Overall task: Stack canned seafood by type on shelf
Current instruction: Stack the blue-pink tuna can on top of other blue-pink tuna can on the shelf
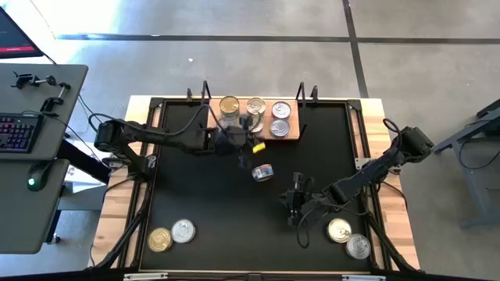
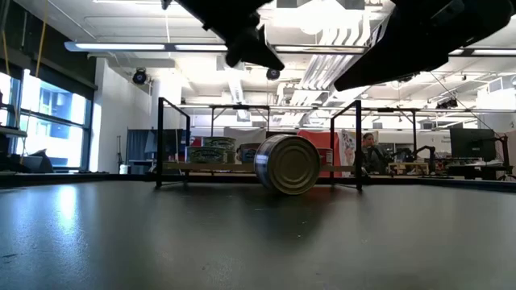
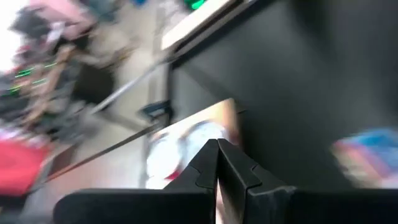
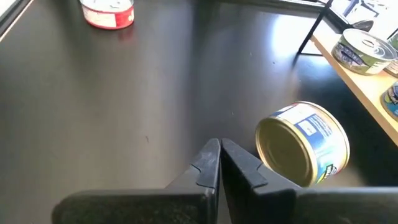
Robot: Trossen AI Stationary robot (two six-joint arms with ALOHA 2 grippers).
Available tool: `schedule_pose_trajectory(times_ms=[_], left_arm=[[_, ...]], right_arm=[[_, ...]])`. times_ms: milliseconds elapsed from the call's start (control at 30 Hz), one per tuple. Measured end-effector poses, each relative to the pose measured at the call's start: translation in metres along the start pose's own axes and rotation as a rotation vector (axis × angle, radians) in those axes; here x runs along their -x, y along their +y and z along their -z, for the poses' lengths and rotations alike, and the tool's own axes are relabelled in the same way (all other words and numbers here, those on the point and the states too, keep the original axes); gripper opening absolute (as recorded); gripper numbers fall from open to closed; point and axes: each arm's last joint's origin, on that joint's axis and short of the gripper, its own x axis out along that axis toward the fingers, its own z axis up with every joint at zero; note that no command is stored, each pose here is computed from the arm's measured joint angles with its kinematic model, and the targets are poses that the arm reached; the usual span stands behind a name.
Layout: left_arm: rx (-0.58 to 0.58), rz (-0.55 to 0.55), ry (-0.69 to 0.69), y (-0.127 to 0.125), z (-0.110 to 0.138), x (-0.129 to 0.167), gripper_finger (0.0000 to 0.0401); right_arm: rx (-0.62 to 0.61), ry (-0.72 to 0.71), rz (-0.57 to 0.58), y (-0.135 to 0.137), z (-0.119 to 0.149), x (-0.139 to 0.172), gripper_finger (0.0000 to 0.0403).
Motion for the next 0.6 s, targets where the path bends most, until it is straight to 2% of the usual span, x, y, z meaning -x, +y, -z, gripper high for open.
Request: schedule_pose_trajectory(times_ms=[67, 167, 267, 333, 433, 600], left_arm=[[0.017, 0.067, -0.027, -0.01, -0.005, 0.004, 0.0001], [0.068, 0.112, -0.047, -0.025, -0.014, 0.012, 0.0], [0.189, 0.141, -0.083, -0.034, -0.022, 0.017, 0.0004], [0.234, 0.211, -0.117, -0.039, -0.025, 0.018, 0.0019], [0.255, 0.283, -0.12, -0.048, -0.024, 0.012, 0.0062], [0.286, 0.308, -0.069, -0.068, -0.015, -0.016, 0.0165]], right_arm=[[0.001, 0.006, 0.001, 0.0, 0.001, 0.0, 0.0007], [-0.018, 0.025, 0.006, -0.001, 0.003, 0.0, 0.0007], [-0.028, 0.064, 0.018, -0.002, 0.007, 0.0, 0.0007], [-0.039, 0.08, 0.024, -0.003, 0.009, 0.0, 0.0007], [-0.054, 0.084, 0.027, -0.003, 0.01, 0.001, 0.0007], [-0.055, 0.082, 0.025, -0.003, 0.009, 0.001, 0.0007]])
